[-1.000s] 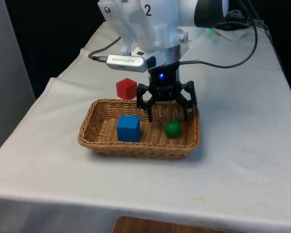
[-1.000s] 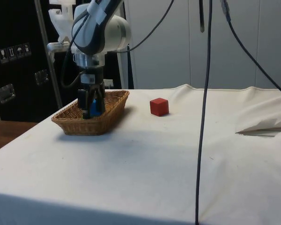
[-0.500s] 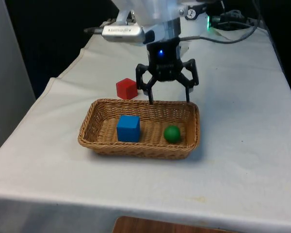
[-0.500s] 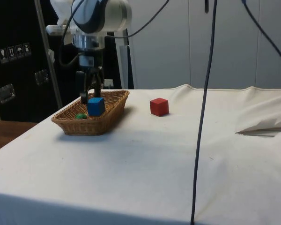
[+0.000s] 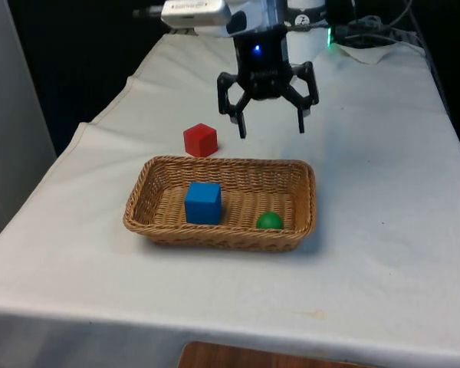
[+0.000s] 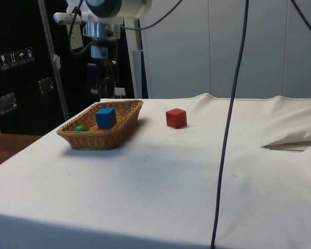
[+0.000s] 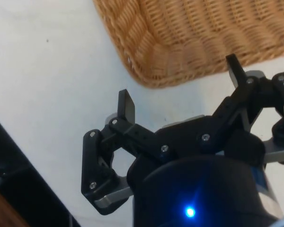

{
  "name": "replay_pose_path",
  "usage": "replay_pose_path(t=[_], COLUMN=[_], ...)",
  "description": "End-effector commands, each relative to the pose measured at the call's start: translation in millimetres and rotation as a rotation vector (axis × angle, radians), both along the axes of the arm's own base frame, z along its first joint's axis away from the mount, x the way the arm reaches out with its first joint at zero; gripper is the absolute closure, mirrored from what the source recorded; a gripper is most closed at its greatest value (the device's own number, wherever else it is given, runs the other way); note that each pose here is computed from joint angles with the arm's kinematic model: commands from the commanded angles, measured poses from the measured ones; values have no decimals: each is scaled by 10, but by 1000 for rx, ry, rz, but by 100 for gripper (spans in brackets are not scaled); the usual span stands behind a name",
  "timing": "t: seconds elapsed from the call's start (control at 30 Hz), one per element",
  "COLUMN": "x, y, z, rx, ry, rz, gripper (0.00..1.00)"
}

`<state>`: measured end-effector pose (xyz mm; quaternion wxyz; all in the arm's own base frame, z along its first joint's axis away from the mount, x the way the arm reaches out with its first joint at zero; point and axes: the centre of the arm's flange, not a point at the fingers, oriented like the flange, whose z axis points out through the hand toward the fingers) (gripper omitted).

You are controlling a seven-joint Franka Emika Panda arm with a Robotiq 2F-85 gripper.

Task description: Place all non-red objects into the basket.

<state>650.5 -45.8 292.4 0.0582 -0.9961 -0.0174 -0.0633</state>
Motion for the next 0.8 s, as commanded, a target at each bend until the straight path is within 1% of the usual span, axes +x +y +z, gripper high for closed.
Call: replay_pose_path(t=[0.0,0.1,0.13,0.17,0.33,0.37,0.4,0.43,0.47,0.63,0.73,0.77], x=[-55,-144,-115,-168,-303,-303,-351,-329,-376,-516,-577,-564], y=[7,18,11,17,39,39,43,38,49,65,66,62], z=[60,154,119,176,285,285,310,292,324,370,390,376], rx=[-4,2,9,4,15,15,19,24,21,34,39,39], ry=[3,1,0,1,-3,-3,-3,-3,-4,-1,0,5], rz=[-1,-1,0,-1,-2,-2,-2,0,-1,-2,-3,-1], gripper=[0,0,0,0,0,0,0,0,0,0,0,0])
